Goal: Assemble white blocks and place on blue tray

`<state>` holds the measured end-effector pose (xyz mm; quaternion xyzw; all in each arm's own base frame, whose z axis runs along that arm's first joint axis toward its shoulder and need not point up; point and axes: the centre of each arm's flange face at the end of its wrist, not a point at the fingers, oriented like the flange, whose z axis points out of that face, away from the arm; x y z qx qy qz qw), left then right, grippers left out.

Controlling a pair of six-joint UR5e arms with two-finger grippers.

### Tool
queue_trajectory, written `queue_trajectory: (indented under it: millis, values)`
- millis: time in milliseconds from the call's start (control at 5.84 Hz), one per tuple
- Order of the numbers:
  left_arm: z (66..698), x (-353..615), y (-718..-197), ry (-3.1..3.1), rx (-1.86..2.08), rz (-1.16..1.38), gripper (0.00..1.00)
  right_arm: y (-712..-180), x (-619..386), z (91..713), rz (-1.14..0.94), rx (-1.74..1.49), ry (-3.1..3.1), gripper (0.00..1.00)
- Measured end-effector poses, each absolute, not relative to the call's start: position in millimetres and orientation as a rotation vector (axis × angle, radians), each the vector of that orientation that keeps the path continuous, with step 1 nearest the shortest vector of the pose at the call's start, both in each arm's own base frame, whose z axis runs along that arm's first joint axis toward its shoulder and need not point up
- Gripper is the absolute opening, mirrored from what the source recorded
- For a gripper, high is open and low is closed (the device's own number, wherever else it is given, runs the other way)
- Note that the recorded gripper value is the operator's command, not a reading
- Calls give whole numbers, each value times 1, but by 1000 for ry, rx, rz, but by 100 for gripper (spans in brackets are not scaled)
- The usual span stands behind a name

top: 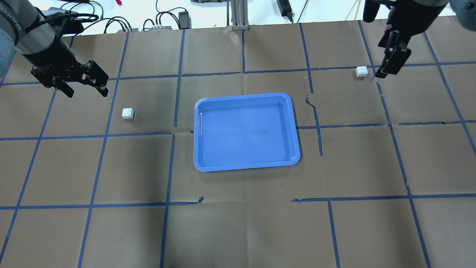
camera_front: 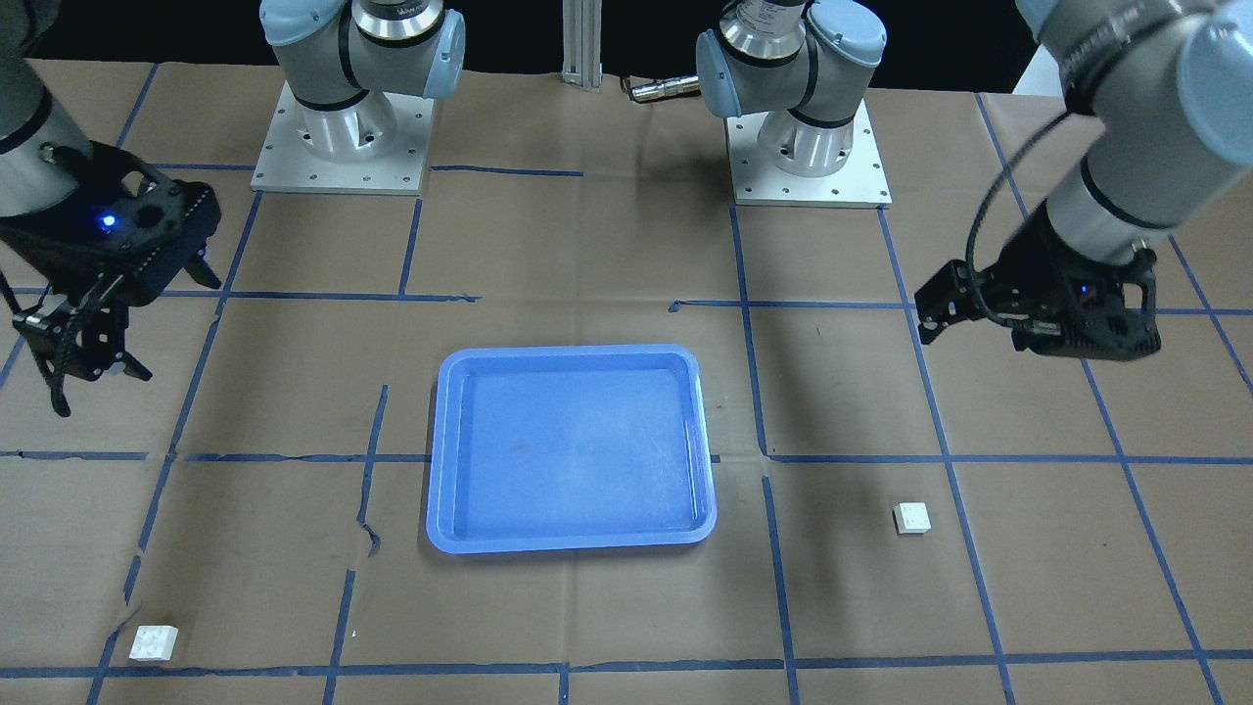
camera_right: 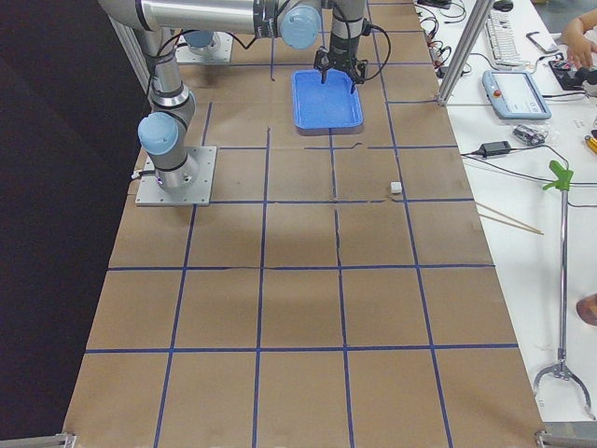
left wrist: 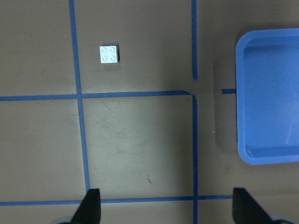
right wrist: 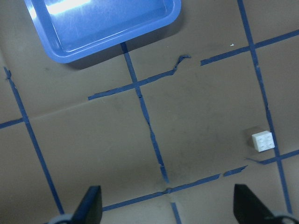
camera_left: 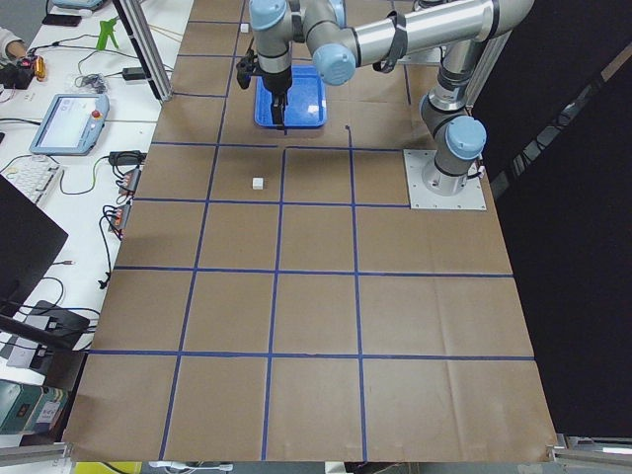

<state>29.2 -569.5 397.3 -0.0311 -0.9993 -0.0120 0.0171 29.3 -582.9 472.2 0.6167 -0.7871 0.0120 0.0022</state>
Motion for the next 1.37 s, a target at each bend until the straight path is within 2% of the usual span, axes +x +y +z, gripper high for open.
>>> queue_trajectory:
  millis: [342, 685, 1369]
  values:
    - [313, 56, -612, -3095, -225, 13, 99, -662, -21, 466, 72, 2060, -2343, 99]
    - [242, 64, -635, -3105, -268, 72, 99, -732, -47, 433, 117, 2175, -2256, 100]
    - [184, 59, -631, -3069, -270, 58, 99, -741, -72, 364, 114, 2425, -2147, 100]
